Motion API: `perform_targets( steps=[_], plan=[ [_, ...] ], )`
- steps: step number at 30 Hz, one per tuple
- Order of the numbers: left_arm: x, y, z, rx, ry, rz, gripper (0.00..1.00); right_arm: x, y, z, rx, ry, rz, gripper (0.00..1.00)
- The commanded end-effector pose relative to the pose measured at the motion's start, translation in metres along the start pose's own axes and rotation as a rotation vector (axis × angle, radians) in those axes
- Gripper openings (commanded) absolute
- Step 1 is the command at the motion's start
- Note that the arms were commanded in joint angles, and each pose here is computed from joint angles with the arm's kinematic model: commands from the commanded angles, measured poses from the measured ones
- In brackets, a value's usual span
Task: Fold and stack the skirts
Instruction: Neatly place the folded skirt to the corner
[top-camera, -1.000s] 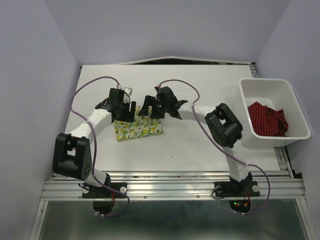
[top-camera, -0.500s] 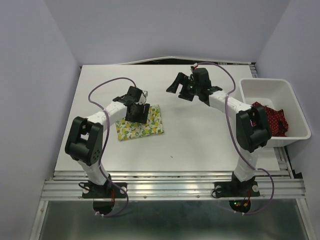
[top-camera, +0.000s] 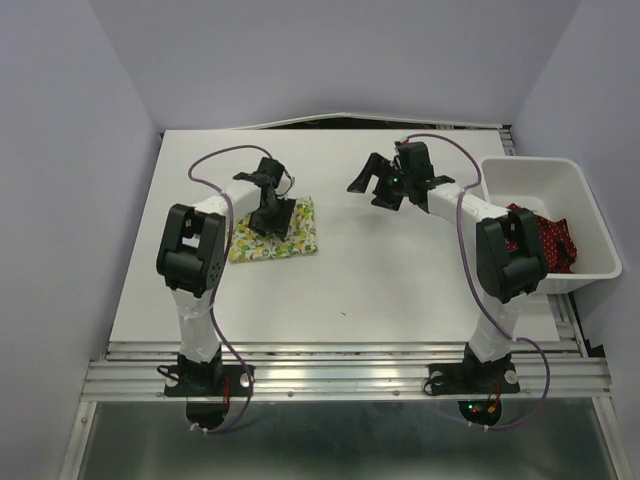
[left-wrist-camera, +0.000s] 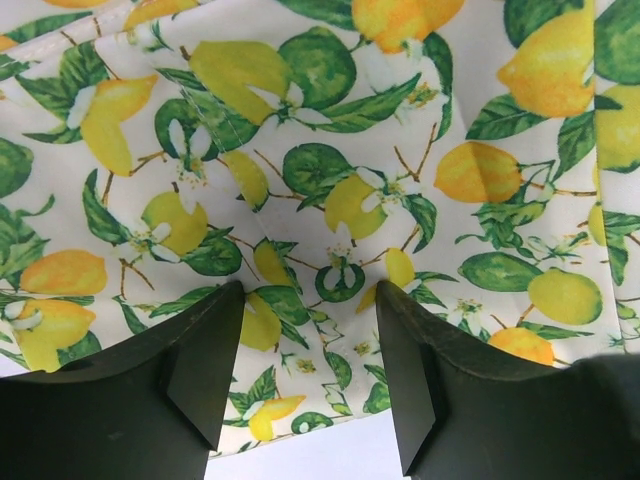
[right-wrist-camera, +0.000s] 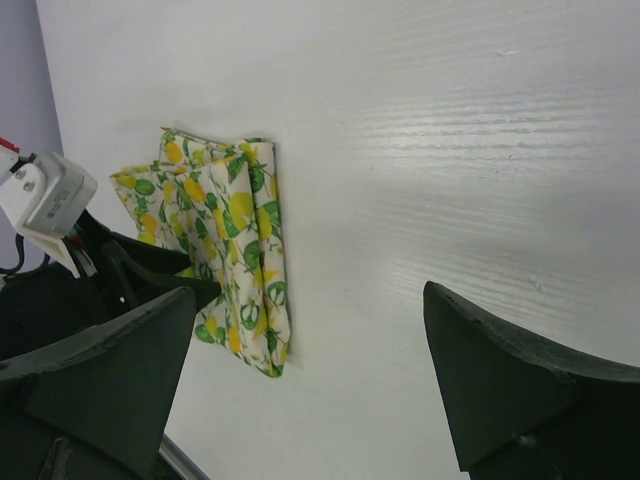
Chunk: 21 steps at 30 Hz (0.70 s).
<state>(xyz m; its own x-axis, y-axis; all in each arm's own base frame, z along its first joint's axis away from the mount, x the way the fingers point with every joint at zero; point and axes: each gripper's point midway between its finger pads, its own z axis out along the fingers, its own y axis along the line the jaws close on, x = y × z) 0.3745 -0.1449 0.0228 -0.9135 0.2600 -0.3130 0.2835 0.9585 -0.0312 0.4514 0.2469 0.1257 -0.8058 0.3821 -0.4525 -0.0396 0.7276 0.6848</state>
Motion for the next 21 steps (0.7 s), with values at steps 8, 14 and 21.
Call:
perform_targets(
  steps=[8, 14, 21],
  plan=[
    [0.090, 0.142, -0.011, -0.162, 0.245, 0.066, 0.70, -0.011, 0.012, -0.016, -0.051, -0.021, -0.052, 1.00],
    [0.162, 0.164, -0.029, -0.152, 0.310, 0.119, 0.75, -0.003, 0.011, -0.021, -0.058, -0.004, -0.068, 1.00],
    [0.245, 0.159, -0.038, -0.121, 0.410, 0.043, 0.74, 0.000, 0.011, -0.026, -0.063, -0.003, -0.085, 1.00]
  ],
)
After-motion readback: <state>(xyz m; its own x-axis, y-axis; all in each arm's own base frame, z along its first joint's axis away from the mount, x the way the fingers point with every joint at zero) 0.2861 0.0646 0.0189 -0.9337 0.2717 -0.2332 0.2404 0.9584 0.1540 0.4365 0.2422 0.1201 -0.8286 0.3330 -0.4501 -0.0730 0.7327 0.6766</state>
